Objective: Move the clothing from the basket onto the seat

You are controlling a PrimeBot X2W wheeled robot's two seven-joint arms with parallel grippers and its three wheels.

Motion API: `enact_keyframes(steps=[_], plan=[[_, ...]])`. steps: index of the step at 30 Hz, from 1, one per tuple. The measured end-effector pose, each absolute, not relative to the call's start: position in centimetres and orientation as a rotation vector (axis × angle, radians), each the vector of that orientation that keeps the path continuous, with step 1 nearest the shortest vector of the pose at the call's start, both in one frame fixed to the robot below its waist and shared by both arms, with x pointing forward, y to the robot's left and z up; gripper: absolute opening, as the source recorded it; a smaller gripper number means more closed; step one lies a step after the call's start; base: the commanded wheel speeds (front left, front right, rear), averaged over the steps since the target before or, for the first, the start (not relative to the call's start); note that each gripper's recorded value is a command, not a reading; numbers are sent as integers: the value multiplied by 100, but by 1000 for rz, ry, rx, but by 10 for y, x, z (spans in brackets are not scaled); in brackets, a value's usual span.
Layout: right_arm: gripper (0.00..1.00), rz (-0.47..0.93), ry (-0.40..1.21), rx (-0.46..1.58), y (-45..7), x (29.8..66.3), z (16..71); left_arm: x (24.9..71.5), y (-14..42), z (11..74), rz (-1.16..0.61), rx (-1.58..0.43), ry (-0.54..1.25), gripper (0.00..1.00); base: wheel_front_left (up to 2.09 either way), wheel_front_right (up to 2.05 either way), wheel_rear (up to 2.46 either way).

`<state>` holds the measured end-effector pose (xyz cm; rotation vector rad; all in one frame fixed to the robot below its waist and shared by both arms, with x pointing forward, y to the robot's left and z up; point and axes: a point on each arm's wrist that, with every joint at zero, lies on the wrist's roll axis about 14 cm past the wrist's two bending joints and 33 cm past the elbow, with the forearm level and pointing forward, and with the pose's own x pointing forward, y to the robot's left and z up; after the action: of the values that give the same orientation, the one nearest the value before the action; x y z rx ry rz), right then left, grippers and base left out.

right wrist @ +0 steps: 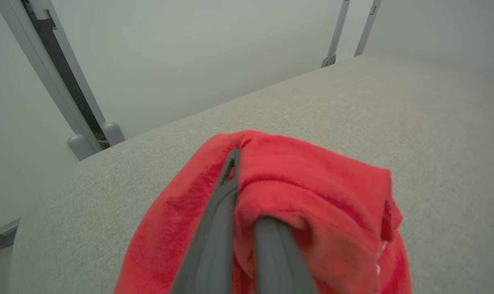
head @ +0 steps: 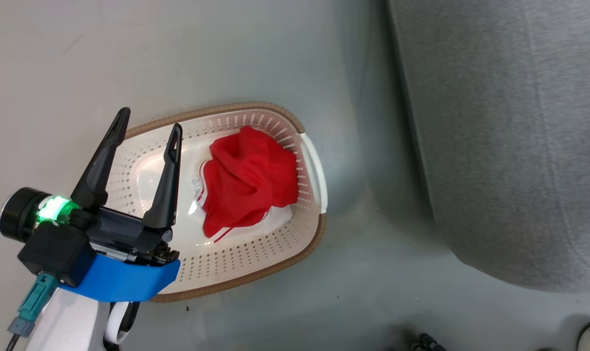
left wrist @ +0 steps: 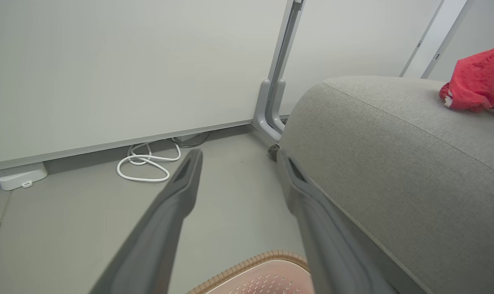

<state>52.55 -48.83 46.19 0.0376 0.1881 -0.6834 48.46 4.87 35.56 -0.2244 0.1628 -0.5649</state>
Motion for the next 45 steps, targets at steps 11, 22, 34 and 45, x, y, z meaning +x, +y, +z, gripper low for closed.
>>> enact_keyframes(steps=[11,22,34,45], plan=[[100,-668,313,12,-475,524,417,483,58,356,-526,-227,174,100,0,0,0],[100,-565,336,-52,-444,498,433,479,51,402,-475,-285,113,100,0,0,0],[100,-338,248,-119,-357,449,455,443,77,448,-360,-288,69,100,0,0,0],[100,-137,17,-105,-263,408,505,405,113,470,-241,-280,35,100,0,0,0]])
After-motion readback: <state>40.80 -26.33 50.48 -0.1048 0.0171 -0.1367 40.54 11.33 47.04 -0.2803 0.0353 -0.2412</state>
